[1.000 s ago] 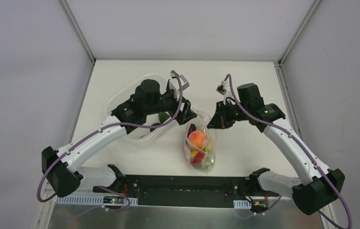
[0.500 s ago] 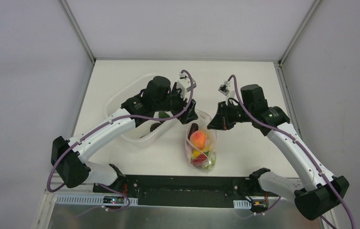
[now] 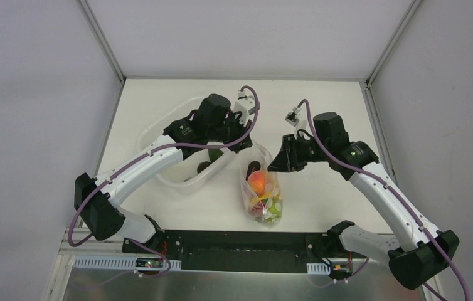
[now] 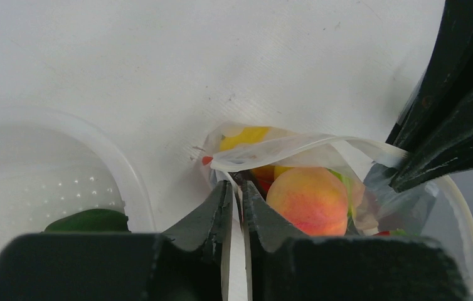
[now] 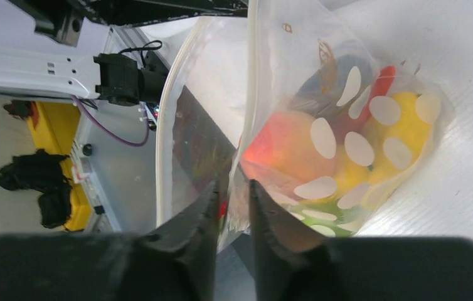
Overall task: Place the food in the zip-top bag and seal the zipper
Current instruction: Zip the zipper food storage bag at the center of the board.
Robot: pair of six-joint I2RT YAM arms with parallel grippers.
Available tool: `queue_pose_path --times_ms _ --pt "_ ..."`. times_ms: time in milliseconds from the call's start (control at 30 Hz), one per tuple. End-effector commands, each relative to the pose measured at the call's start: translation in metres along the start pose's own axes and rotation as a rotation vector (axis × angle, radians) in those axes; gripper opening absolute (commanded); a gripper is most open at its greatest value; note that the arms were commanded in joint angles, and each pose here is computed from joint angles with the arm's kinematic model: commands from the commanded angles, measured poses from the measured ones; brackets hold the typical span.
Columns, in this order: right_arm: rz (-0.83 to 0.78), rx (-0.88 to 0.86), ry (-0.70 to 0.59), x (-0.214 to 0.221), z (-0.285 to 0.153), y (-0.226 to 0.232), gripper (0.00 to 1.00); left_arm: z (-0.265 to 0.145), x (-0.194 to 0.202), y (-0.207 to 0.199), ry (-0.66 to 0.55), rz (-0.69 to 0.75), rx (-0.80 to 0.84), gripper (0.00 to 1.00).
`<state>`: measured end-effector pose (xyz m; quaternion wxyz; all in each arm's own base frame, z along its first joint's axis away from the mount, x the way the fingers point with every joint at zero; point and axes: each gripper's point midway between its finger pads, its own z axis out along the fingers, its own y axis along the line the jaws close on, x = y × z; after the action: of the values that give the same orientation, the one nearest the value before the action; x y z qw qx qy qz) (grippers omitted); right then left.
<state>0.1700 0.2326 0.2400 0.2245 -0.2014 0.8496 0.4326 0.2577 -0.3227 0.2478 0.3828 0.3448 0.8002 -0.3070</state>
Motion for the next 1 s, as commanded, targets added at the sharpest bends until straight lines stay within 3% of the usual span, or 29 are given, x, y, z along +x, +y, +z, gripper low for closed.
queue_pose_path --times_ms 0,100,333,567,767,967 --pt "-0.006 0.013 -0.066 -0.009 -0.008 0.012 0.4 -0.004 -0.03 0.004 -0.07 -0.083 -0.046 0.0" --pt "-0.041 0.02 -0.113 -0.009 -0.014 0.021 0.58 -0.001 -0.035 0.002 -0.076 -0.147 -0.045 0.0" --pt "-0.134 -0.008 -0.251 0.006 -0.026 0.036 0.77 -0.006 -0.042 0.014 -0.113 -0.296 -0.147 0.0" --pt "-0.184 0.062 -0.23 0.024 0.0 0.049 0.78 -0.006 -0.039 0.022 -0.104 -0.395 -0.209 0.0" --pt "-0.328 0.162 -0.336 0.034 0.014 0.086 0.81 -0.009 -0.038 0.025 -0.107 -0.41 -0.238 0.0" --pt "-0.39 0.428 -0.463 0.038 0.023 0.086 0.87 -0.009 -0.039 0.026 -0.103 -0.408 -0.243 0.0"
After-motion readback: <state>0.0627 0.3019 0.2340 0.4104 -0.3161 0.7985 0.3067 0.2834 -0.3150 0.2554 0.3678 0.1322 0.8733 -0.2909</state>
